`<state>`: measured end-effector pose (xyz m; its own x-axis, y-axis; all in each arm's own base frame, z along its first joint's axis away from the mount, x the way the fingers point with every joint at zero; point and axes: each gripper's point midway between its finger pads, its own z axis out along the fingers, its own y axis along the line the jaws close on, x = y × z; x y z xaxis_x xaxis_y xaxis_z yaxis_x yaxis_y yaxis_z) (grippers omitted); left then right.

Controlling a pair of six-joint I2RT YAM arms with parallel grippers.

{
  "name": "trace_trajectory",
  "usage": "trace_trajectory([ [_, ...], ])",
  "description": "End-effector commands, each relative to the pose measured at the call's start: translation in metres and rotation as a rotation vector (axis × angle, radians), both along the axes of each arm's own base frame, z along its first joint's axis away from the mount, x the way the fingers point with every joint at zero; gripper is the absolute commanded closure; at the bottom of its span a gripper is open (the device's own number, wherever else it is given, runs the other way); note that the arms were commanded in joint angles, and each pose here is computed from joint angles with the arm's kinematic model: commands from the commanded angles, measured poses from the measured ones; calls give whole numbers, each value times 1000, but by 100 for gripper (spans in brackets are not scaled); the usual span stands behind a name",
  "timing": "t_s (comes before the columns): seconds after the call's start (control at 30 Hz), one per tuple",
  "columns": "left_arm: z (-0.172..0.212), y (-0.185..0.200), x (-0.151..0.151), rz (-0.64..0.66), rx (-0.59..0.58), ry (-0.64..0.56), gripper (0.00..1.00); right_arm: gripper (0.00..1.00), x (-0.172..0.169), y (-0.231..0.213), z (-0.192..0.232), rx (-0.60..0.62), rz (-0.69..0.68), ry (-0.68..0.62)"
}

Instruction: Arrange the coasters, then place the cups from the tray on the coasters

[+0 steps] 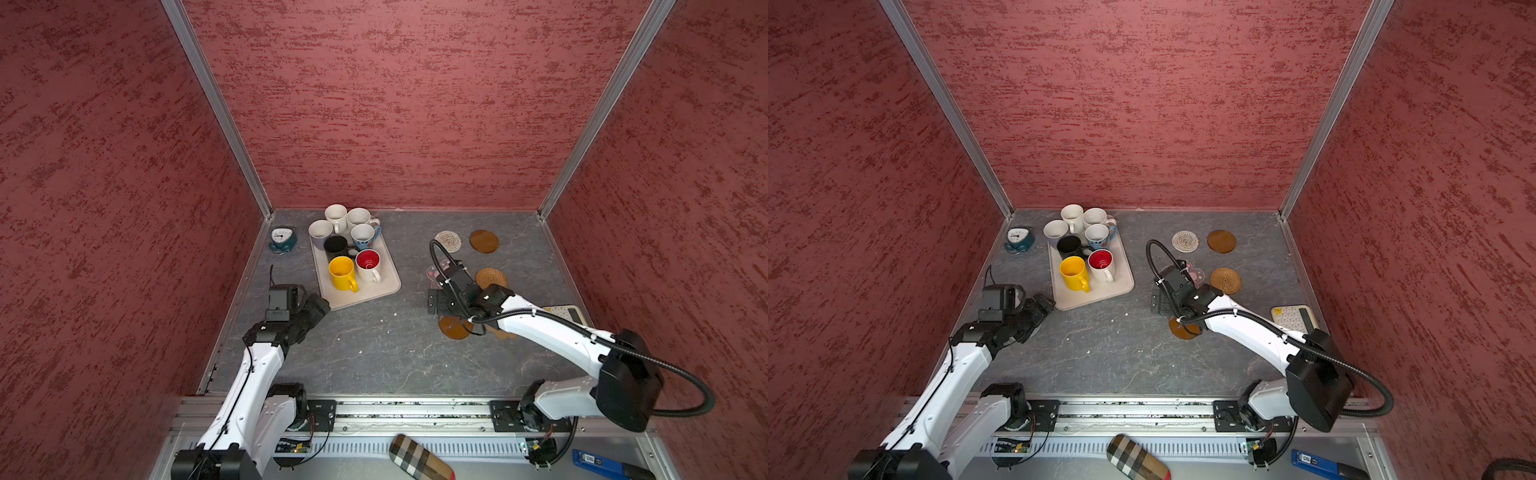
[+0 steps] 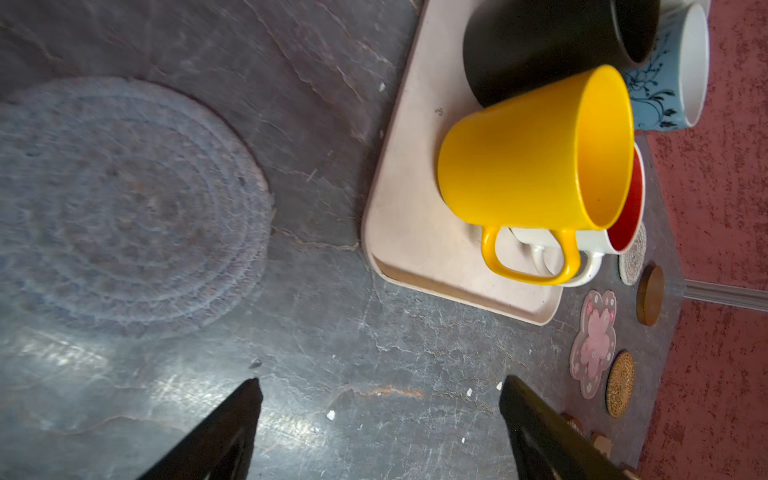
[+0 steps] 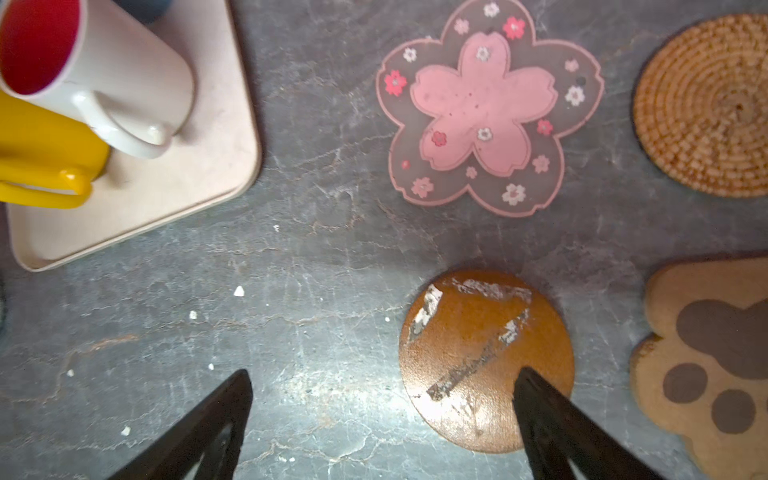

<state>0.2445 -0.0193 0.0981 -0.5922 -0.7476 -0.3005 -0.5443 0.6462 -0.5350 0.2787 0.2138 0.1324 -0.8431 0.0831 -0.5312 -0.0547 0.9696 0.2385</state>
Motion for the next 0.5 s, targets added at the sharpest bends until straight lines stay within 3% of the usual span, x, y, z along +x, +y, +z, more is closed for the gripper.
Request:
trace_trajectory([
  [0.0,4,15,1,43,5,17,16,1,7,13,27,64,90,-107],
  [0.17,-6,49,-2,161,50,104,39,1,8,22,38,88,172,-173],
  [0.47,-22,73,5,245,103,154,46,1,3,21,50,159,260,-266],
])
